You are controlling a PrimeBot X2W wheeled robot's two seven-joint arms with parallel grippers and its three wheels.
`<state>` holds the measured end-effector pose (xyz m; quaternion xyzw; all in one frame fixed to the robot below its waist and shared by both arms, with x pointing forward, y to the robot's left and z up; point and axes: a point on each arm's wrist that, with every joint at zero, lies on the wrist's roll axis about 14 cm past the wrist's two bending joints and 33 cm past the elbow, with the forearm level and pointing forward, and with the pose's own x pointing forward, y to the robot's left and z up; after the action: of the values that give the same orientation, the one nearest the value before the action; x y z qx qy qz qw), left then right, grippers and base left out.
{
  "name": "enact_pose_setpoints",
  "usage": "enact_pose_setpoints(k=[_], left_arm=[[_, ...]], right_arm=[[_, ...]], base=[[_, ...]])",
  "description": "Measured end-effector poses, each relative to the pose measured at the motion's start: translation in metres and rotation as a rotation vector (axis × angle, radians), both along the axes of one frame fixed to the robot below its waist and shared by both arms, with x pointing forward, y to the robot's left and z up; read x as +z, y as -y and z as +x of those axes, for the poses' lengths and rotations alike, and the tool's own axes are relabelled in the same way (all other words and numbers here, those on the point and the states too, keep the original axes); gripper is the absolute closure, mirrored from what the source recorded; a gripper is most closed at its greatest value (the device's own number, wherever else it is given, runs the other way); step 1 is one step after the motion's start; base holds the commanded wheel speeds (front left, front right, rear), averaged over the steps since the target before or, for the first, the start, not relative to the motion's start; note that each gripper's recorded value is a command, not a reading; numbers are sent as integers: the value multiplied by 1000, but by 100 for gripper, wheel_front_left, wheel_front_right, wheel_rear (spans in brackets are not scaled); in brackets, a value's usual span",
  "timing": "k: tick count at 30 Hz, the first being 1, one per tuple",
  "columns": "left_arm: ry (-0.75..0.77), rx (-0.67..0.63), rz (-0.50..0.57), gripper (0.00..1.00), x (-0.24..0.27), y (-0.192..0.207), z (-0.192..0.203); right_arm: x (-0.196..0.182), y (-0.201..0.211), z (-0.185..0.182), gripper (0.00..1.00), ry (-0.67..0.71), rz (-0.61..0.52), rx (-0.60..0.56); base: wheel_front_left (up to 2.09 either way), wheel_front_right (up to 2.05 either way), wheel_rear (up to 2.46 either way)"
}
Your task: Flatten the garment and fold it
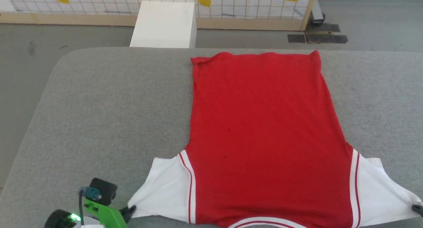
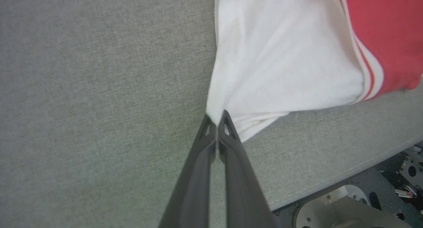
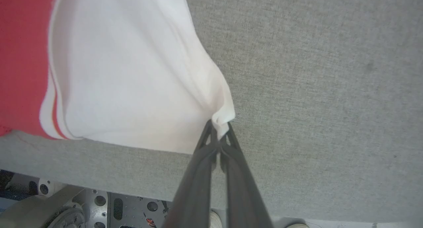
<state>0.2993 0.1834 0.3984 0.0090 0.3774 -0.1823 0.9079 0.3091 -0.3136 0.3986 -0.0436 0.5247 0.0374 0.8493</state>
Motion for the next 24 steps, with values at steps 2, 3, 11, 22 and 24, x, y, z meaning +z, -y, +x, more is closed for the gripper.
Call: enact_pose_setpoints(k=[2,3,11,22,24], left_arm=[[-13,3,-22,100,-3,5,-2],[-16,5,-26,100,-4,5,-2],[27,16,-91,100,10,15,9],[40,-25,-176,100,25,50,20],[47,-23,-190,100,27,54,25]], right_arm=[[2,-2,7,60,15,-8,2],[4,-5,12,0,31,-7,4],[39,-34,70,0,146,19,68],[78,-82,201,0,260,32,152],[75,-87,223,0,250,26,150]], base=[[0,0,0],[0,0,0],[0,0,0],[0,0,0],[0,0,0]])
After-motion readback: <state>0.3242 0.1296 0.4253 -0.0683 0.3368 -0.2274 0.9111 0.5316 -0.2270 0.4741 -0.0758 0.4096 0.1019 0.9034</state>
